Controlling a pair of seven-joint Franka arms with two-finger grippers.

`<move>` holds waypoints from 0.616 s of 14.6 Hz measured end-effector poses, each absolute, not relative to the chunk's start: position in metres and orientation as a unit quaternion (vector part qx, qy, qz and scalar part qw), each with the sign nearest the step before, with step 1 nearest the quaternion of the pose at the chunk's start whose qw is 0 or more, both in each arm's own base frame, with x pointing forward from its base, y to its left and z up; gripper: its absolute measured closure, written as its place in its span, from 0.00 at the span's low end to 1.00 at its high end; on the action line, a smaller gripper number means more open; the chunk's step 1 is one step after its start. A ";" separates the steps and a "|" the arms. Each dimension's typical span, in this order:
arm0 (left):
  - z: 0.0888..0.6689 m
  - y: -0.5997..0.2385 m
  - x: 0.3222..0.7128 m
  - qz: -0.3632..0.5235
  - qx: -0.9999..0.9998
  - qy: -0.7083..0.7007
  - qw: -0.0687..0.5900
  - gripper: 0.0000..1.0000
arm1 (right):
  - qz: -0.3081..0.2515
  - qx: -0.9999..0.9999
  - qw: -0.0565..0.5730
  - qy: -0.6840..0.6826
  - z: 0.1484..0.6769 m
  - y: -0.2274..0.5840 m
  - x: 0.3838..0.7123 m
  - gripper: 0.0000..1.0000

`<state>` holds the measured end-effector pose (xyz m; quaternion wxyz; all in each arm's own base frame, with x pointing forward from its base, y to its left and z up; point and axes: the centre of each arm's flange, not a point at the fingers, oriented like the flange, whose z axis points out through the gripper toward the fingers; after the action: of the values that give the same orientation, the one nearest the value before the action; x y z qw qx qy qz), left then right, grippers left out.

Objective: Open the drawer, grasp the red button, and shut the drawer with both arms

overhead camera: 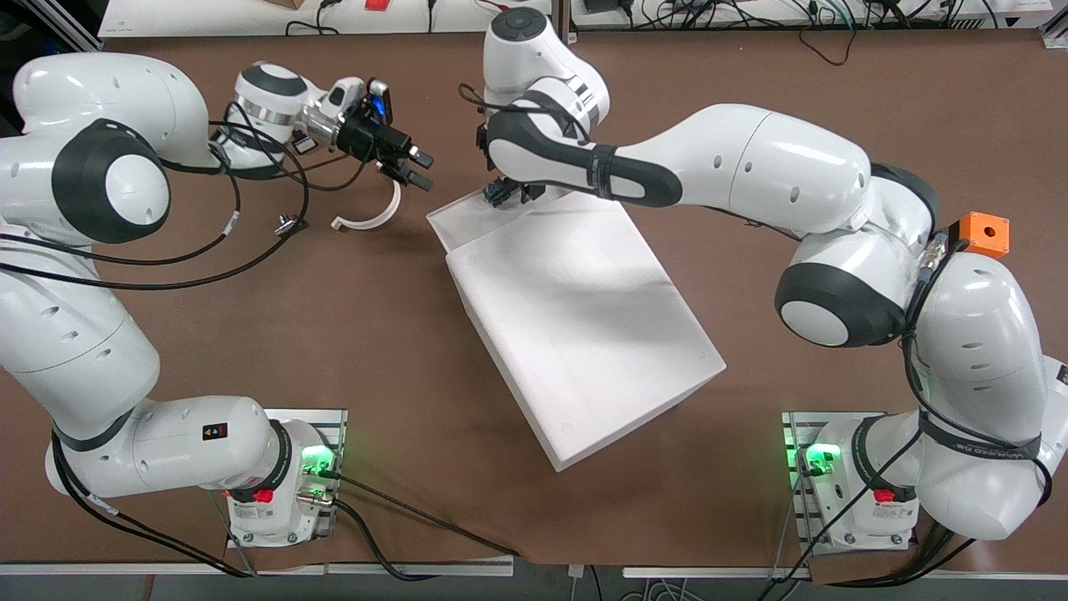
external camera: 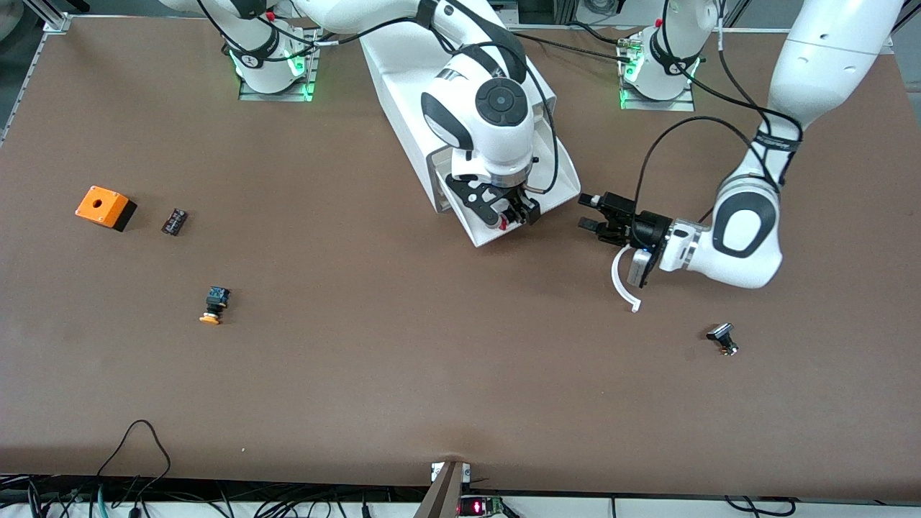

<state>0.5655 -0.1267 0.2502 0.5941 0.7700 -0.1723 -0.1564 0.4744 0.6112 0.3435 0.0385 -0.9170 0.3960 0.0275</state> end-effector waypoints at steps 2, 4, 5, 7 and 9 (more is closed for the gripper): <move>0.287 -0.115 0.581 -0.190 0.787 -0.170 0.562 0.00 | 0.027 -0.918 0.035 0.394 0.337 0.614 0.472 0.01; 0.325 -0.102 0.595 -0.218 0.812 -0.169 0.514 0.00 | 0.026 -0.916 0.037 0.398 0.334 0.614 0.473 0.04; 0.342 -0.097 0.602 -0.229 0.826 -0.166 0.487 0.00 | 0.025 -0.916 0.038 0.399 0.333 0.613 0.474 0.04; 0.374 -0.088 0.613 -0.248 0.853 -0.155 0.433 0.00 | 0.025 -0.915 0.039 0.400 0.334 0.614 0.475 0.22; 0.399 -0.081 0.620 -0.258 0.877 -0.143 0.379 0.00 | 0.024 -0.915 0.042 0.400 0.336 0.614 0.475 0.45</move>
<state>0.6203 -0.0809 0.3993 0.3790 0.8771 -0.1432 -0.2579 0.4753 0.6139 0.3360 0.0418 -0.9153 0.3999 0.0237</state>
